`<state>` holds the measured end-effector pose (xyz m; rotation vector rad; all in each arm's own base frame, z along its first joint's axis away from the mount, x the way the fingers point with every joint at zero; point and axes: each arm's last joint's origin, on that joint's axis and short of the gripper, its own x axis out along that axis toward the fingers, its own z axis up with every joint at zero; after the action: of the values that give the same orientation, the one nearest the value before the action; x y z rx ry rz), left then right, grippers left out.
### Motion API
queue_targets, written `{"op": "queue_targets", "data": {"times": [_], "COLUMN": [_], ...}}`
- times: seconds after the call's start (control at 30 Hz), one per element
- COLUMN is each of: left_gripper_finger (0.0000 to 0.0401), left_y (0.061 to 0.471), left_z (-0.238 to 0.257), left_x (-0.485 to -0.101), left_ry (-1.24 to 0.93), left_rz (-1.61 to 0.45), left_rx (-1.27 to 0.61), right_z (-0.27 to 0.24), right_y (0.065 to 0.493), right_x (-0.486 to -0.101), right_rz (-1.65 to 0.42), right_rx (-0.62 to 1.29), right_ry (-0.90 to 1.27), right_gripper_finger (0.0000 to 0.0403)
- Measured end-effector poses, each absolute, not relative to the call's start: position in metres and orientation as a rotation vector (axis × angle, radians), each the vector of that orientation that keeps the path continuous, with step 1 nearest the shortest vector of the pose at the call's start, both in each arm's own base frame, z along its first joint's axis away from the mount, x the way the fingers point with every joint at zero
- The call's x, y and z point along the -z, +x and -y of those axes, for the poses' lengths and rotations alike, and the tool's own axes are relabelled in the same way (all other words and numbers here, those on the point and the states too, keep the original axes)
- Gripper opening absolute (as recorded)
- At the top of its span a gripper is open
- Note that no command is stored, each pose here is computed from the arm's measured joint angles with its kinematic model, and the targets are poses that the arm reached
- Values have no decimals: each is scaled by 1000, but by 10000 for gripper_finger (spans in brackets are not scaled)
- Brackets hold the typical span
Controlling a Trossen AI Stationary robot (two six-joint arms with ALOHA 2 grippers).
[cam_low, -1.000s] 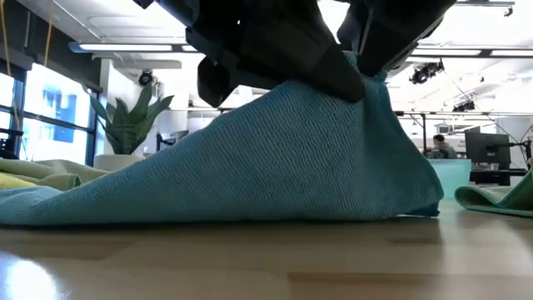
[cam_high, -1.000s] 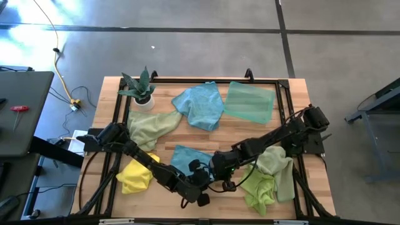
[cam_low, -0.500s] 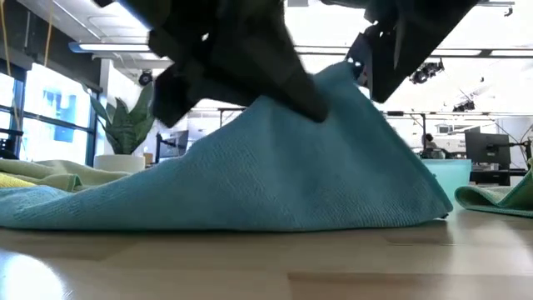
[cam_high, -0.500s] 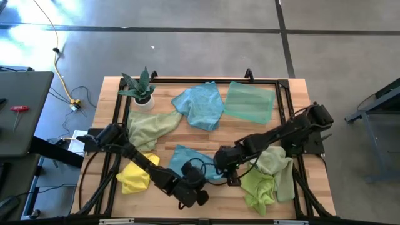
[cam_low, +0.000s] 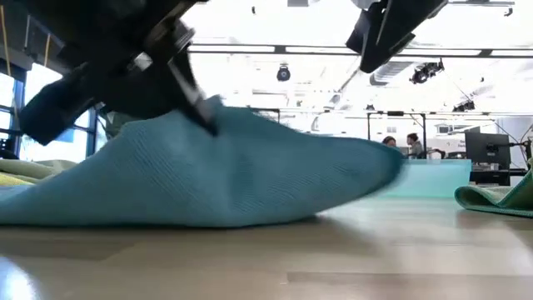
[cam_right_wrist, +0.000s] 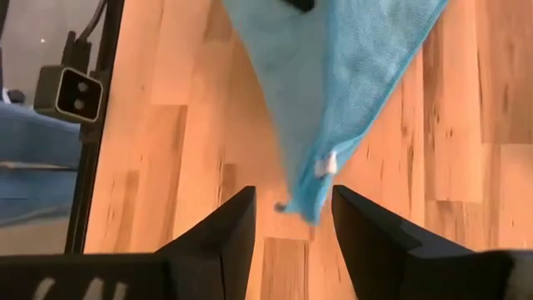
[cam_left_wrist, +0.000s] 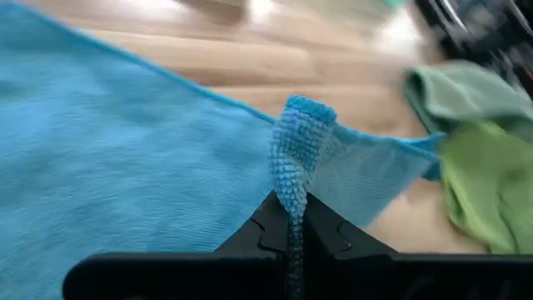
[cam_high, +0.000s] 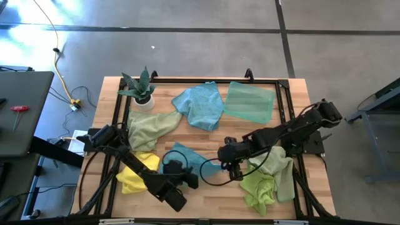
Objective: Fold microfiber towels
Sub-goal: Fold the bottom blue microfiber cloth
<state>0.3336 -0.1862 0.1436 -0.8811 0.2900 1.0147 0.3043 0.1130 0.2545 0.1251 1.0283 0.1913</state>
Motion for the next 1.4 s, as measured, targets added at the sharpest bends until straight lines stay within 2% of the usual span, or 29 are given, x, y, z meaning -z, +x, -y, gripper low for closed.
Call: {"op": "queue_targets", "data": {"times": [0.1,0.47,0.73,1.0,1.4], "left_gripper_finger": [0,0,0,0,0], "left_y": [321,313,294,276,266], "left_z": [187,184,163,155,177], "left_x": [-142,-141,-175,-190,-174], "left_ry": [-922,-892,-761,-713,-743], "left_rz": [-275,-381,-454,-651,-876], "left_rx": [-1095,-1156,-1248,-1350,-1386], "right_z": [-113,-113,-111,-112,-105], "right_y": [304,305,308,312,317], "right_x": [-255,-255,-256,-259,-261], "right_rz": [-1026,-1019,-982,-935,-897], "right_rx": [-190,-192,-150,-153,-140], "right_ry": [125,125,101,122,139], "right_gripper_finger": [151,151,151,151,151]}}
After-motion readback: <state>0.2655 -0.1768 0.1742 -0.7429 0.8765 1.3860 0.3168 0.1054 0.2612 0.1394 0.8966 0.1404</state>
